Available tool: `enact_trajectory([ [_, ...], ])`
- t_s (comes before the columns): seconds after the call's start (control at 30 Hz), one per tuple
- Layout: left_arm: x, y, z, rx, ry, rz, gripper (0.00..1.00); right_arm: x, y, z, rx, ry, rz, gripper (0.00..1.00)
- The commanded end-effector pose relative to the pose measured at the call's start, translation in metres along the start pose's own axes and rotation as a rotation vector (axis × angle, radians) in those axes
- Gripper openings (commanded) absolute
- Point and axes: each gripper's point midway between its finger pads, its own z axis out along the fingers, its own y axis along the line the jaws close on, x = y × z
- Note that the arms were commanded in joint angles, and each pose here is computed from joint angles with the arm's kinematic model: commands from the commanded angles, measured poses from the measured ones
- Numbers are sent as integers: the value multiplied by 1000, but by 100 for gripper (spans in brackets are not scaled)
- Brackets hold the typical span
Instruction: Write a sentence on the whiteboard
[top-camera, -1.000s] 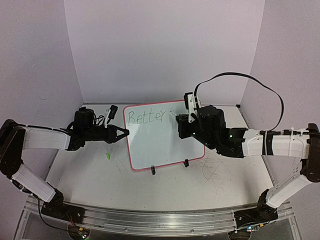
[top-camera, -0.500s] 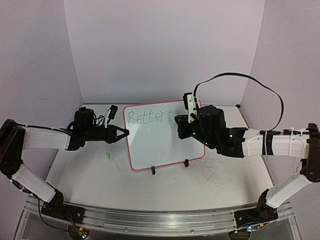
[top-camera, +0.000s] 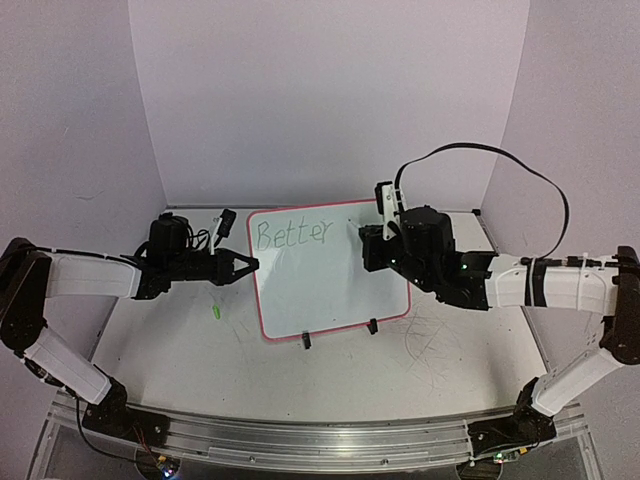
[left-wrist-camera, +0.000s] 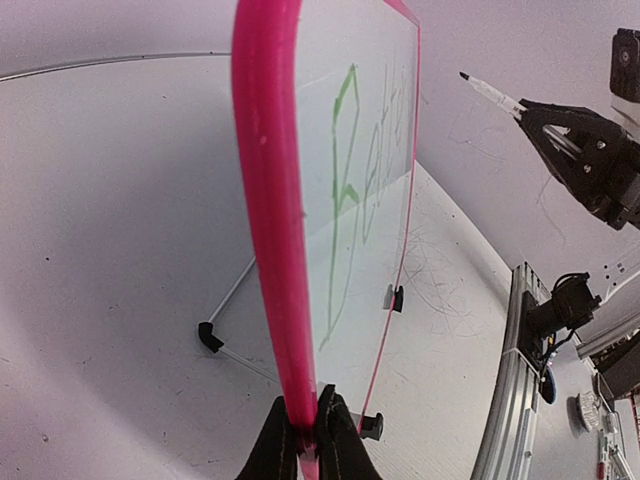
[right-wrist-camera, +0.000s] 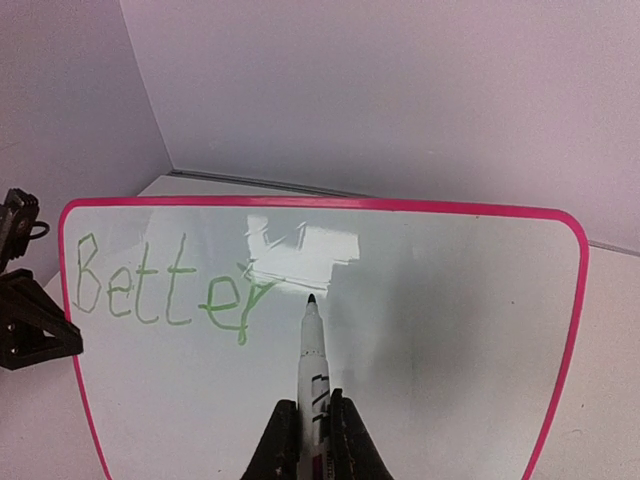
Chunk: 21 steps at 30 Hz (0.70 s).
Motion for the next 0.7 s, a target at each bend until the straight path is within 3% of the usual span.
enact_trajectory([
  [0.0,-6,18,5,-92,-5,45,0,-21,-9,5,37,-34,37,0],
  [0.67,-4,19,6,-94,-1,50,0,-4,-29,23,109,9,81,0],
])
